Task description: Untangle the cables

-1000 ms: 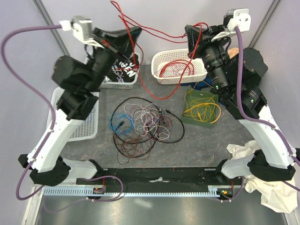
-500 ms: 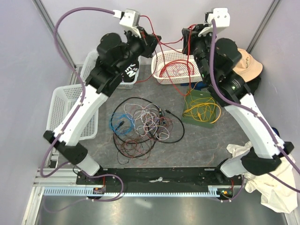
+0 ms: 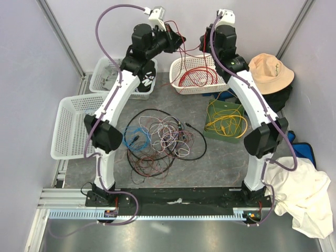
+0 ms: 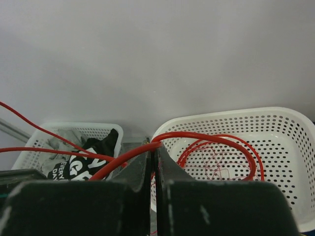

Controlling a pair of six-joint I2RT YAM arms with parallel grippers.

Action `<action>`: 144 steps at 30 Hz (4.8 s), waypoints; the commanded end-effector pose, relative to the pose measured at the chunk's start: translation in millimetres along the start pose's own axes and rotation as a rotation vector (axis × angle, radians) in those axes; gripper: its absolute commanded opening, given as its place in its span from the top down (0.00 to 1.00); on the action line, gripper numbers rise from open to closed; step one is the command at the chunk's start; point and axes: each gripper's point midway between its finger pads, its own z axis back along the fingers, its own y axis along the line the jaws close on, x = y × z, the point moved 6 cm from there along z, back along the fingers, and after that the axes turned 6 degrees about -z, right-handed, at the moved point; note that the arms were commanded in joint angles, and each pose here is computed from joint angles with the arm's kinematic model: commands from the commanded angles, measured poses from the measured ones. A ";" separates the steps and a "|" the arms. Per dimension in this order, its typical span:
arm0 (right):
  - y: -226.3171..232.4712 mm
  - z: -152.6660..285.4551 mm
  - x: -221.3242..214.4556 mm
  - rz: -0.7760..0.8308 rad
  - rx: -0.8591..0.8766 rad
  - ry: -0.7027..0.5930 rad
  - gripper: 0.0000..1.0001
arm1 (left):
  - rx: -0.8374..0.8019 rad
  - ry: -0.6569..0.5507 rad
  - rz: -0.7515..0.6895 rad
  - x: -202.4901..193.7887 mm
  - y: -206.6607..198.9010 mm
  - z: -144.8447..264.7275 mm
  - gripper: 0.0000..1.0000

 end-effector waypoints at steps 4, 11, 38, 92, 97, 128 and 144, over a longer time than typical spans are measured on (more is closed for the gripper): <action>-35.4 -56.1 -4.0 -0.101 0.000 -0.049 1.00 | -0.201 -0.142 0.071 -11.4 28.2 -43.3 0.98; -69.7 -101.2 -29.9 -0.137 -0.012 -0.072 1.00 | -0.270 -0.332 0.035 -28.5 51.8 -71.6 0.98; -133.5 -100.9 -86.0 -0.180 -0.273 0.113 0.16 | -0.036 -0.005 0.235 -139.0 99.5 -99.1 0.00; -67.2 263.1 -143.6 -0.358 0.119 0.049 0.21 | 0.024 -0.098 1.019 -304.9 56.7 30.9 0.07; -62.8 267.5 -131.1 -0.326 0.143 0.039 0.20 | 0.023 -0.077 0.993 -308.7 59.5 14.0 0.22; -73.5 273.5 -132.1 -0.210 0.127 0.027 0.19 | -0.120 0.059 0.604 -198.7 13.0 -21.4 0.64; -86.2 277.8 -142.8 -0.178 0.079 0.043 0.19 | 0.189 0.484 -0.246 -325.1 -14.8 12.6 0.98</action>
